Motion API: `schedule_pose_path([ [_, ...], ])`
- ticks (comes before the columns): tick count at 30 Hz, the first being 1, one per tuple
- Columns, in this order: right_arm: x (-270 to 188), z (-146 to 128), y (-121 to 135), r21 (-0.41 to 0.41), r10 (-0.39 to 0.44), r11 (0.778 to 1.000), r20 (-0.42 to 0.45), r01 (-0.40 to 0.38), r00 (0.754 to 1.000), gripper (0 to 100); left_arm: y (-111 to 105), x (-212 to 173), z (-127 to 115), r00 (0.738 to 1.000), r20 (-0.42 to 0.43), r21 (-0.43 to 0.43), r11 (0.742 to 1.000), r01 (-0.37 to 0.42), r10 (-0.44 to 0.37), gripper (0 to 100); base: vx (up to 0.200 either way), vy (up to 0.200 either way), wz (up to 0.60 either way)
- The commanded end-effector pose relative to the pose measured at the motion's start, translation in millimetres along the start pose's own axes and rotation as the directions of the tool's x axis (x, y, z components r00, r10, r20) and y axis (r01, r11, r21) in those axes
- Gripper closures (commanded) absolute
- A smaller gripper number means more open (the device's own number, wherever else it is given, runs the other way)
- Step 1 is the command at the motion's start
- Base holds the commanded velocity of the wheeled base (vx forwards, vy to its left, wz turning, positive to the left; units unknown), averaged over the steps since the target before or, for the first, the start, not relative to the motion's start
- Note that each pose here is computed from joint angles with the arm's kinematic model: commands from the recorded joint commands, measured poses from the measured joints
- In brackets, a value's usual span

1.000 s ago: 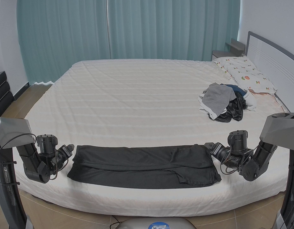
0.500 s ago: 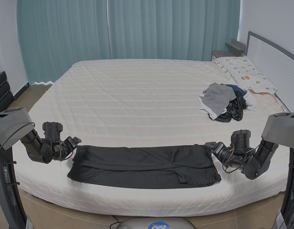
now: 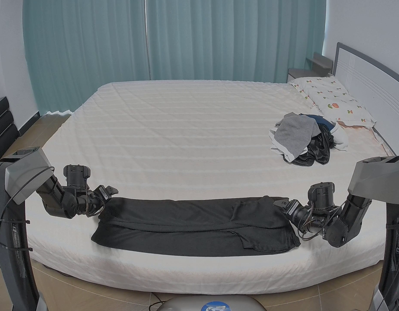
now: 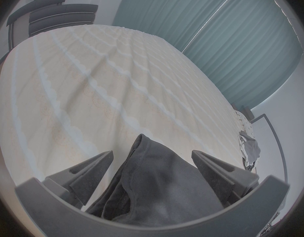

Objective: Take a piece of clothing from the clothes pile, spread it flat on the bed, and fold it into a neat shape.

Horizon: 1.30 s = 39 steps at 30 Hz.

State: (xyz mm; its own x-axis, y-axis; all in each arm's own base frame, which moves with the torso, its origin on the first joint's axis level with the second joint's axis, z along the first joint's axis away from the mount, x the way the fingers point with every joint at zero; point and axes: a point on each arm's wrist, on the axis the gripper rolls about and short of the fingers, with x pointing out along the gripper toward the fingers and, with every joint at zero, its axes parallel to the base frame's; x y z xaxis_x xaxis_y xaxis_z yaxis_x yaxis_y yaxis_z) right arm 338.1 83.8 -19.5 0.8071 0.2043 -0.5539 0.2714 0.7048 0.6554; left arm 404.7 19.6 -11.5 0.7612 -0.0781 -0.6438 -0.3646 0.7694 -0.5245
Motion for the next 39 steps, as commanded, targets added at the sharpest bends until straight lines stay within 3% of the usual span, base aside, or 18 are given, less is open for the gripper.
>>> schedule_pose_path([
  [1,0.5,-3.0,-0.6,-0.003,-0.003,1.000,-0.009,0.003,1.000,0,4.8,9.5,-3.9,1.000,-0.003,-0.002,1.000,-0.019,0.019,0,0.000,0.000,0.00],
  [2,0.5,-2.5,-0.8,-0.001,-0.003,1.000,-0.007,0.003,1.000,0,5.1,10.4,-3.8,1.000,0.000,-0.002,1.000,-0.022,0.022,0,0.000,0.000,0.00],
  [3,0.5,-2.5,-0.8,-0.001,-0.003,1.000,-0.007,0.003,1.000,0,5.1,11.4,-3.4,1.000,0.004,-0.003,1.000,-0.025,0.025,100,0.000,0.000,0.00],
  [12,-2.9,1.2,2.0,0.003,0.005,1.000,0.008,-0.005,1.000,0,4.9,11.4,3.7,0.997,0.049,-0.064,0.997,-0.048,0.052,100,0.000,0.000,0.00],
  [36,-2.8,1.4,0.5,0.004,-0.001,1.000,0.008,0.001,1.000,0,2.7,8.1,4.4,0.996,0.078,-0.064,0.997,-0.044,0.049,100,0.000,0.000,0.00],
  [37,-2.8,1.4,0.5,0.004,-0.001,1.000,0.008,0.001,1.000,0,2.7,8.8,4.6,0.995,0.087,-0.063,0.997,-0.040,0.045,0,0.000,0.000,0.00],
  [39,-3.0,1.2,0.2,0.003,-0.004,1.000,0.009,0.003,1.000,0,3.0,8.9,4.4,0.995,0.095,-0.062,0.997,-0.037,0.043,0,0.000,0.000,0.00],
])
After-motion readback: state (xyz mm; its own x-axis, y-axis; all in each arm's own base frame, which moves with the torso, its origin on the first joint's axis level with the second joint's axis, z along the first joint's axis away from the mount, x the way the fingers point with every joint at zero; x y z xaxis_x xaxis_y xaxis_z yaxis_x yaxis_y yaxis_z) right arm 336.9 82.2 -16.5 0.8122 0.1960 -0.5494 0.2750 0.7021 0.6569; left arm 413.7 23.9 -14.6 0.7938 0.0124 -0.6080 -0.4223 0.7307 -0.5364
